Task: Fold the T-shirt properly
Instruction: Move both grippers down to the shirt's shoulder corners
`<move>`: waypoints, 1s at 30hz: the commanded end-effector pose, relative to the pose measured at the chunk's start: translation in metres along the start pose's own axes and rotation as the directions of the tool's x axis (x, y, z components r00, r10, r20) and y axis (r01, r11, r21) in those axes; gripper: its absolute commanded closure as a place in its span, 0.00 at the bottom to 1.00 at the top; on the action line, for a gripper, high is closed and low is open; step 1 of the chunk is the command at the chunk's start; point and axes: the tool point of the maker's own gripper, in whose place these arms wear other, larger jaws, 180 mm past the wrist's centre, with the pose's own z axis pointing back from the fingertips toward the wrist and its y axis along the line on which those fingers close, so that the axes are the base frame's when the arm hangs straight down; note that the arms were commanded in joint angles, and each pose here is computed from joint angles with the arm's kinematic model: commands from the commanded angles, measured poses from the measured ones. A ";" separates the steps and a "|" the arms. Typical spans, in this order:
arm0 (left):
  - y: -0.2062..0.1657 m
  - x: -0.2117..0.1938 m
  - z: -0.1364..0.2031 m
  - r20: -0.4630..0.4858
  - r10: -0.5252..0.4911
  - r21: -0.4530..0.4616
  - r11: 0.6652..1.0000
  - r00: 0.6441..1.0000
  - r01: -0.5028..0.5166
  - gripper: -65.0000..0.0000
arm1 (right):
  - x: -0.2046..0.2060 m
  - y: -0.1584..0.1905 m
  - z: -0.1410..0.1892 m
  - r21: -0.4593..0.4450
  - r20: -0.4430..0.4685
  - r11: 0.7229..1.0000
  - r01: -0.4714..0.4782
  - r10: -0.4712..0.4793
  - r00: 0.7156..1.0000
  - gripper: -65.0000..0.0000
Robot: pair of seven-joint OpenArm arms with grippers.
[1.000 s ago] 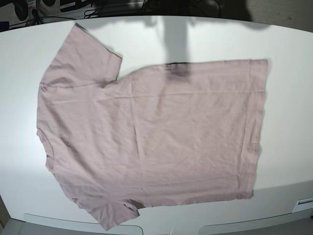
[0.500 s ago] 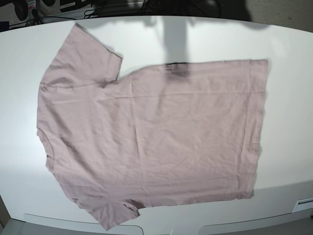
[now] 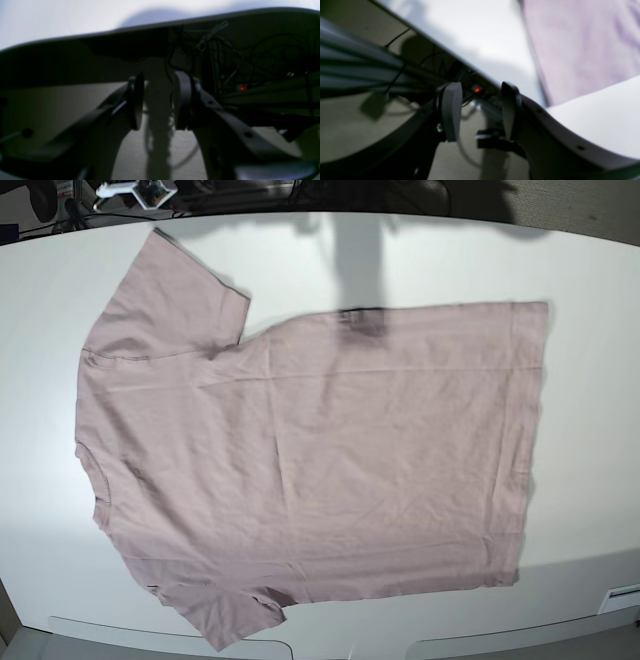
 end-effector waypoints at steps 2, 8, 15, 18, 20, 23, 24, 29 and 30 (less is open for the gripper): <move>0.002 0.010 0.007 0.031 -0.039 0.006 0.999 0.999 0.039 0.71 | 0.014 -0.008 0.005 -0.020 0.042 1.000 -0.018 0.019 0.999 0.59; 0.020 0.042 0.005 0.104 -0.258 0.135 0.960 0.960 0.244 0.71 | 0.037 -0.038 0.014 -0.115 0.079 0.988 -0.102 0.111 0.991 0.59; 0.011 0.069 0.001 0.208 -0.542 0.089 0.839 0.814 0.536 0.71 | 0.050 -0.066 0.012 -0.230 -0.004 0.891 -0.391 0.401 0.916 0.59; 0.009 0.076 -0.004 0.245 -0.626 0.088 0.775 0.740 0.626 0.74 | 0.051 -0.073 0.012 -0.251 -0.038 0.851 -0.461 0.467 0.883 0.59; 0.008 0.084 -0.010 0.277 -0.674 0.101 0.729 0.684 0.677 0.79 | 0.050 -0.077 0.012 -0.262 -0.073 0.815 -0.517 0.517 0.853 0.59; 0.011 0.105 -0.026 0.330 -0.716 0.151 0.684 0.615 0.714 0.82 | 0.054 -0.086 0.011 -0.286 -0.108 0.764 -0.579 0.574 0.811 0.59; 0.013 0.112 -0.032 0.339 -0.721 0.171 0.679 0.604 0.714 0.82 | 0.055 -0.089 0.011 -0.292 -0.115 0.759 -0.582 0.576 0.809 0.59; 0.025 0.126 -0.059 0.309 -0.737 0.177 0.666 0.602 0.724 0.82 | 0.056 -0.096 0.010 -0.309 -0.141 0.753 -0.581 0.568 0.811 0.59; 0.022 0.120 -0.063 0.305 -0.740 0.123 0.655 0.600 0.746 0.82 | 0.056 -0.097 0.010 -0.309 -0.141 0.752 -0.582 0.569 0.810 0.59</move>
